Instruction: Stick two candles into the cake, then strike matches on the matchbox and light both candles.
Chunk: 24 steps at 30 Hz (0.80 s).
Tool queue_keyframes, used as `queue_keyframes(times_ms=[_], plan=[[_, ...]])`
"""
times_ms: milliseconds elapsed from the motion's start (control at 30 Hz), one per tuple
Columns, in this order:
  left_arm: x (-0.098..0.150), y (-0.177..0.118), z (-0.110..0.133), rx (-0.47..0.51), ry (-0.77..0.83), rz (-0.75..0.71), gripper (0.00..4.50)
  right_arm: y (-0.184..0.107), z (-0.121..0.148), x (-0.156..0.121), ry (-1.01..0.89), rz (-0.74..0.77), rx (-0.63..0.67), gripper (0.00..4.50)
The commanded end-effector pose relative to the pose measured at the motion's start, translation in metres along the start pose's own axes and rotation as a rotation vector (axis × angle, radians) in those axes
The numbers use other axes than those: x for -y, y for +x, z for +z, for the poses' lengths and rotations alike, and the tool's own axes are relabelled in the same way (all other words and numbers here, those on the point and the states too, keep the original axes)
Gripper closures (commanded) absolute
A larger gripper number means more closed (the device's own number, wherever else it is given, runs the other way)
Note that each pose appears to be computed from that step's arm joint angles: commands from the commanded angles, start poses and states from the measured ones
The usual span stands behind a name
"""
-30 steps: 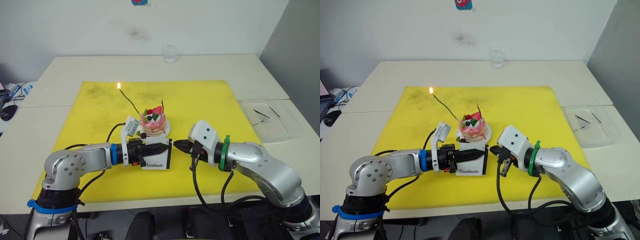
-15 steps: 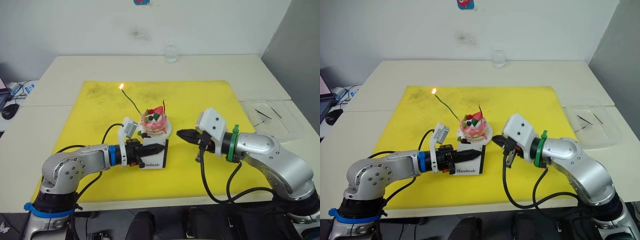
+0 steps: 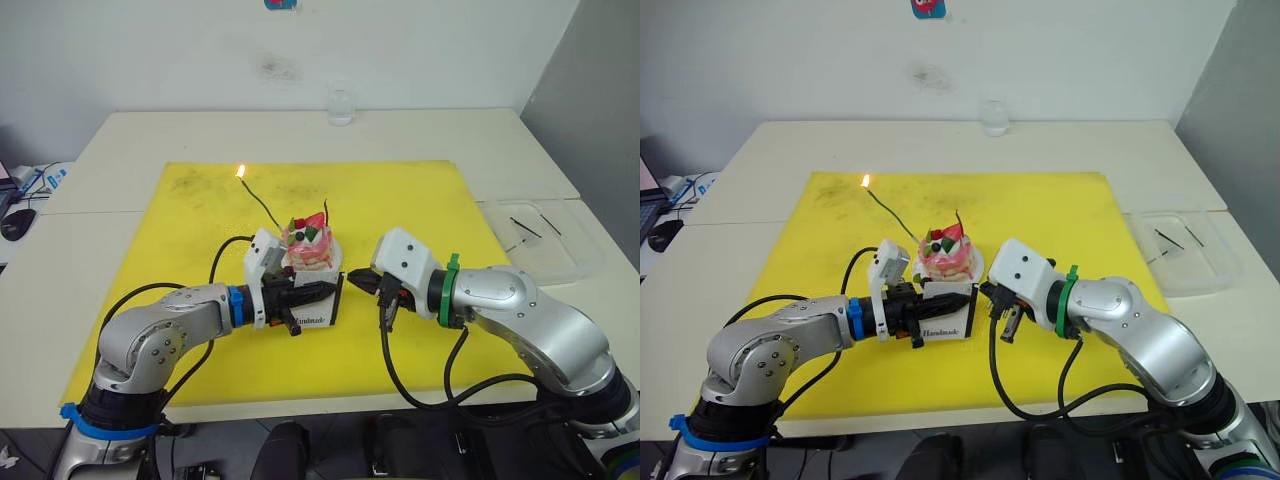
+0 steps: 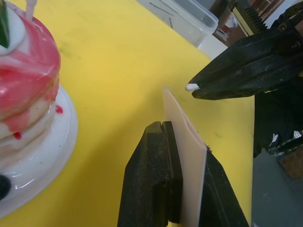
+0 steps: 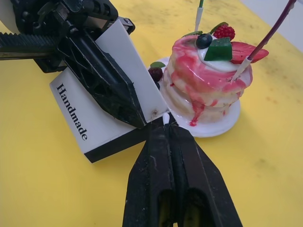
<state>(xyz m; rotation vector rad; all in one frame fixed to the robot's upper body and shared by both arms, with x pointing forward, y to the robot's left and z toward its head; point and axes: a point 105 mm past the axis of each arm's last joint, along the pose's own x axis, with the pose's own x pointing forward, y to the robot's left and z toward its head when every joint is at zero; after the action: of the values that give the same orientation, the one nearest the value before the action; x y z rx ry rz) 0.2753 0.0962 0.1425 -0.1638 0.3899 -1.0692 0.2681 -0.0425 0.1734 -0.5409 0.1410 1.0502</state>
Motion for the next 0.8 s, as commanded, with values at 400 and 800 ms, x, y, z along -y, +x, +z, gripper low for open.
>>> queue_keyframes(times_ms=[400, 800], plan=[[0.0073, 0.001, 0.0127, 0.038, 0.053, -0.035, 4.5, 0.0018, -0.0026, -0.0062, -0.016, 0.015, -0.008, 4.46], [0.0144, 0.0022, 0.0105, 0.028, 0.051, -0.078, 4.5, 0.0062, -0.0019, -0.0036, -0.012, -0.002, -0.002, 4.46]])
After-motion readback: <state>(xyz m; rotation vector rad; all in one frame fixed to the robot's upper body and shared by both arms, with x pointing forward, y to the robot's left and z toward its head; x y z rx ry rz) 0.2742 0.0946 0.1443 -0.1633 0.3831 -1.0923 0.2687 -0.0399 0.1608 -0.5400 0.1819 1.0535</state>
